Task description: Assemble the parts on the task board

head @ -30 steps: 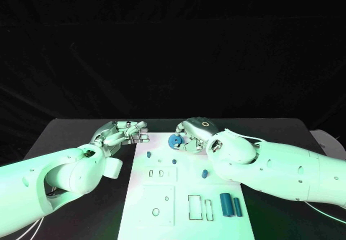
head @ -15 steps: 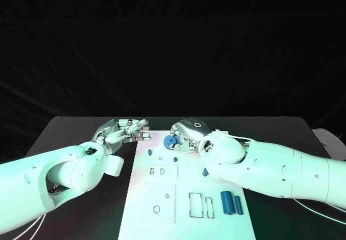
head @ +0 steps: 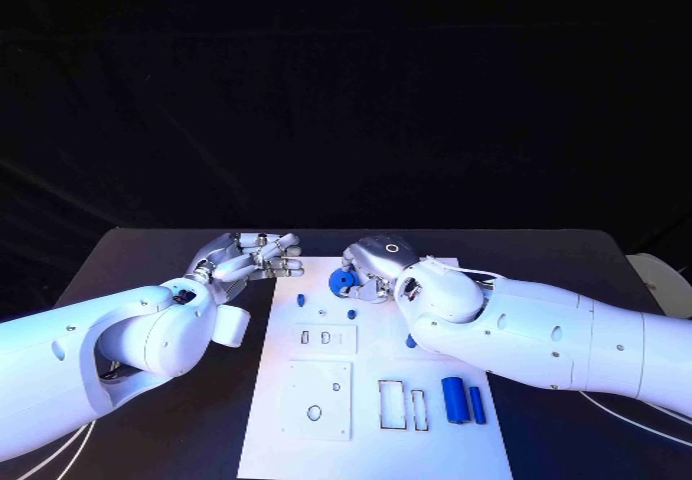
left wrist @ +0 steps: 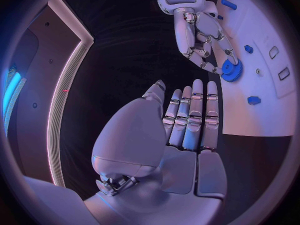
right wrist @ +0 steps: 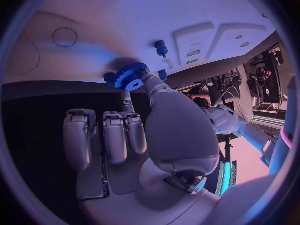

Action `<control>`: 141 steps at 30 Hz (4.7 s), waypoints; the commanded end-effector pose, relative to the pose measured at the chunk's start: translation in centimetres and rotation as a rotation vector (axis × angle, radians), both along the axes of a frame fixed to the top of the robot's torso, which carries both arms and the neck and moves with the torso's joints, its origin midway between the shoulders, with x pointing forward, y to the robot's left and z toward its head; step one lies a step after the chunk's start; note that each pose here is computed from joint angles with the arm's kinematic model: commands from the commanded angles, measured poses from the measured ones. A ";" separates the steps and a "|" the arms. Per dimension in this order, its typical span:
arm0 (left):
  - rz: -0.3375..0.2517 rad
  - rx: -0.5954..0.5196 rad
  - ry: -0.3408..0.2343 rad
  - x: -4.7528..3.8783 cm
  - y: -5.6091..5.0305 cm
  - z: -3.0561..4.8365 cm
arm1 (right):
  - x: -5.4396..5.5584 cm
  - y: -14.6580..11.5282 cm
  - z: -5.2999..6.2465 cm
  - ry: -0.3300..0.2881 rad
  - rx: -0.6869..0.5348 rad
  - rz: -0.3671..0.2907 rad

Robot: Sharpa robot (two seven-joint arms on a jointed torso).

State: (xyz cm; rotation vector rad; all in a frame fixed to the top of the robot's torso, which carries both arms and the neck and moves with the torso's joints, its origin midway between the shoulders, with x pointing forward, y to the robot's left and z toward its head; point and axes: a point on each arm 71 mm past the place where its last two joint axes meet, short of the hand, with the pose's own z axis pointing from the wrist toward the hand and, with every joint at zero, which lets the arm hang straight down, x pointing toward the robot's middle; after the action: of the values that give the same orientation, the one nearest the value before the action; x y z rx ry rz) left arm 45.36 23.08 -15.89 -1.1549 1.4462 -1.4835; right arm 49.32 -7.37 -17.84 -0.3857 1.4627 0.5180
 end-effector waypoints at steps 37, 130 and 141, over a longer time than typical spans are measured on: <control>-0.004 -0.004 -0.002 0.26 0.2 0.01 | -0.8 -3.3 1.3 -0.018 0.133 -0.014; 0.013 0.005 0.002 1.12 0.7 -0.43 | 0.4 -19.5 -2.1 0.262 0.157 -0.185; 0.014 0.005 0.003 1.13 0.8 -0.44 | 0.5 -19.4 -2.2 0.259 0.153 -0.186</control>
State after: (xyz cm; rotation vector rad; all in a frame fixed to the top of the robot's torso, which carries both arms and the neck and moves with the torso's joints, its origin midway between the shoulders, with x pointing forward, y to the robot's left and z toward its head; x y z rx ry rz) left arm 46.51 24.01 -16.44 -1.1686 1.4352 -1.4475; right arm 49.81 -26.82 -19.86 -0.0509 1.6726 0.5492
